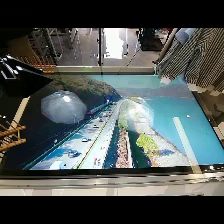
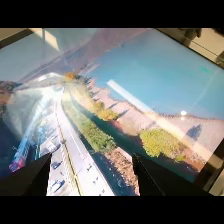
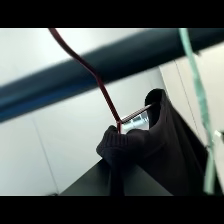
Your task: Fold the clothes and pants, and hang the long-sleeved shirts on hangers.
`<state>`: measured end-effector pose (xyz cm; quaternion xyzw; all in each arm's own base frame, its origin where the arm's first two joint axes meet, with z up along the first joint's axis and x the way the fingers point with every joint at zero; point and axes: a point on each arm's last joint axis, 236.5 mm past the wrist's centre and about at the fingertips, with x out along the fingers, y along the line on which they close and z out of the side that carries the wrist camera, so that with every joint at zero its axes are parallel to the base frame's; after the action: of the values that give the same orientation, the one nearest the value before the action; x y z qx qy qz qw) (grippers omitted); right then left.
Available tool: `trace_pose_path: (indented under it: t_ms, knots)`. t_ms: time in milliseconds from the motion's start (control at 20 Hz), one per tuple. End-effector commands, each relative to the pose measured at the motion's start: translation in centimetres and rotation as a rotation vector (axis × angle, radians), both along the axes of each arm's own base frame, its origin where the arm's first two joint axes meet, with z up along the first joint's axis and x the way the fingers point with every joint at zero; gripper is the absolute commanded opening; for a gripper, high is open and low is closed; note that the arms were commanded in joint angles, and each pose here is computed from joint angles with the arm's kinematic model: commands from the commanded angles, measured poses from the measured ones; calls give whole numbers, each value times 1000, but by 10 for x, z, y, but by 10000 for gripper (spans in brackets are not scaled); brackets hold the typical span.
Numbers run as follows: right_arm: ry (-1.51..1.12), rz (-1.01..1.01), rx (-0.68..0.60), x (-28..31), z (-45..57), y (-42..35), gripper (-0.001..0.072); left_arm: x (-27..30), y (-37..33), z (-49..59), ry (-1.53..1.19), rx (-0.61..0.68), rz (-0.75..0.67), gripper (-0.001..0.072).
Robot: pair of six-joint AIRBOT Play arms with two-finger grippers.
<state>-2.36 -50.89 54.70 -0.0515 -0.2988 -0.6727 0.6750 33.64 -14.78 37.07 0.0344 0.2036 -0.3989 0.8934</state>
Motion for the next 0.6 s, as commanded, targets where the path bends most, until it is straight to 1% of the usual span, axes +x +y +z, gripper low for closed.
trace_pose_path:
  t_ms: [0,200,250,350,400,550]
  knots:
    - [-12,-12,43,-5,-13,-9,20,4,1,-5,31,-9,11,558]
    - [-46,-74,201,-21,-51,-22,22,16,5,-17,63,-1,21,558]
    - [-52,-82,220,-23,-55,-22,22,19,5,-20,71,-2,21,558]
    - [-35,-90,218,-23,-51,-19,22,23,5,-25,88,-1,19,558]
    - [-35,-86,201,-22,-44,-13,61,24,5,-28,96,0,16,558]
    - [-28,-73,123,-18,-13,13,390,27,5,-34,115,3,11,558]
